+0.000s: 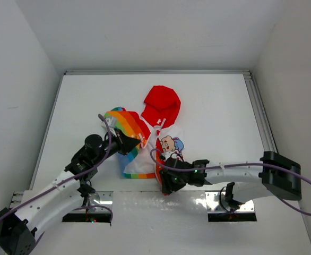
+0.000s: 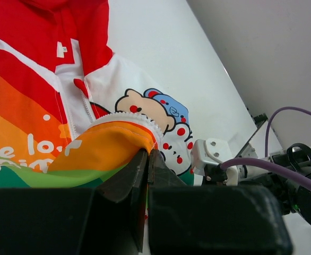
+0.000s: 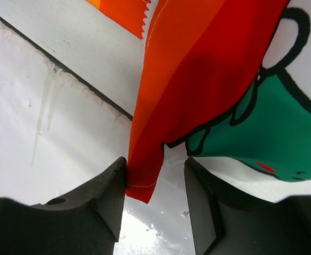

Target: Zip up the jacket

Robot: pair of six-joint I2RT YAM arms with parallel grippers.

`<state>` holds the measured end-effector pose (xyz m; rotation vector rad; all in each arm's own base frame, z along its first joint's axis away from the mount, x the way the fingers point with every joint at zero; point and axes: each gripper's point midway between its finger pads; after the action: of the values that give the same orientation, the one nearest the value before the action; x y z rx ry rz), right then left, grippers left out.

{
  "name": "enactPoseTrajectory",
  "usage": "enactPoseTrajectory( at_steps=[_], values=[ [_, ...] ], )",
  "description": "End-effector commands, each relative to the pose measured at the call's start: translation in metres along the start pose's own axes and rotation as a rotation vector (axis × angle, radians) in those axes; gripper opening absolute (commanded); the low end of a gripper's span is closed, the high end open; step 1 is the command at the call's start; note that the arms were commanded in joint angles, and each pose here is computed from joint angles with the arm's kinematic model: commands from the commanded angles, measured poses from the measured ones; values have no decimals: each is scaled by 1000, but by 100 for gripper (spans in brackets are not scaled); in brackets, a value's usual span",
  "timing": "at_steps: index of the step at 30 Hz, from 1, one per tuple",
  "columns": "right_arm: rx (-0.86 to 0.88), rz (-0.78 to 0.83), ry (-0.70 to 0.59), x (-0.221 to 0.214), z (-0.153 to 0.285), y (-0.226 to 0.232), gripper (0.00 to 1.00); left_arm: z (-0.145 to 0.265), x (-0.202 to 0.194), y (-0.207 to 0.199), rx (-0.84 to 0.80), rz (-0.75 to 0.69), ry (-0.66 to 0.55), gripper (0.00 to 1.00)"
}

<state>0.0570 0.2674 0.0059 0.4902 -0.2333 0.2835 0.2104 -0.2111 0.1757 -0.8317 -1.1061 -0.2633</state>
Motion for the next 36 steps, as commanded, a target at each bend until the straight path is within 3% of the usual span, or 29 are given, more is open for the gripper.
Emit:
enactPoseTrajectory(
  at_steps=[1,12,18,20,26,36],
  values=[
    [12,4,-29,13,7,17,48,1,19,-14,-49,-24,-63,0],
    [-191,165,-120,29,21,21,53,1,20,-11,-32,-28,-66,0],
    [-294,252,-182,30,22,21,37,3,19,4,60,-6,-62,0],
    [-320,255,-190,31,22,20,37,3,20,3,58,0,-68,0],
    [-335,268,-171,22,11,22,46,2,17,4,54,-2,-56,0],
    [-351,263,-151,16,-7,20,44,2,17,2,48,-2,-51,0]
  ],
)
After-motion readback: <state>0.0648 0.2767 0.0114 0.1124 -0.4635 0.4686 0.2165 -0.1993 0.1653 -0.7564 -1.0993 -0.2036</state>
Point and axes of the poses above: each gripper's point midway between its finger pads, its own z axis back along the fingers, its own y axis along the line the jaws close on, x = y × z, and after that the axes turned 10 degrees about -z, right-handed
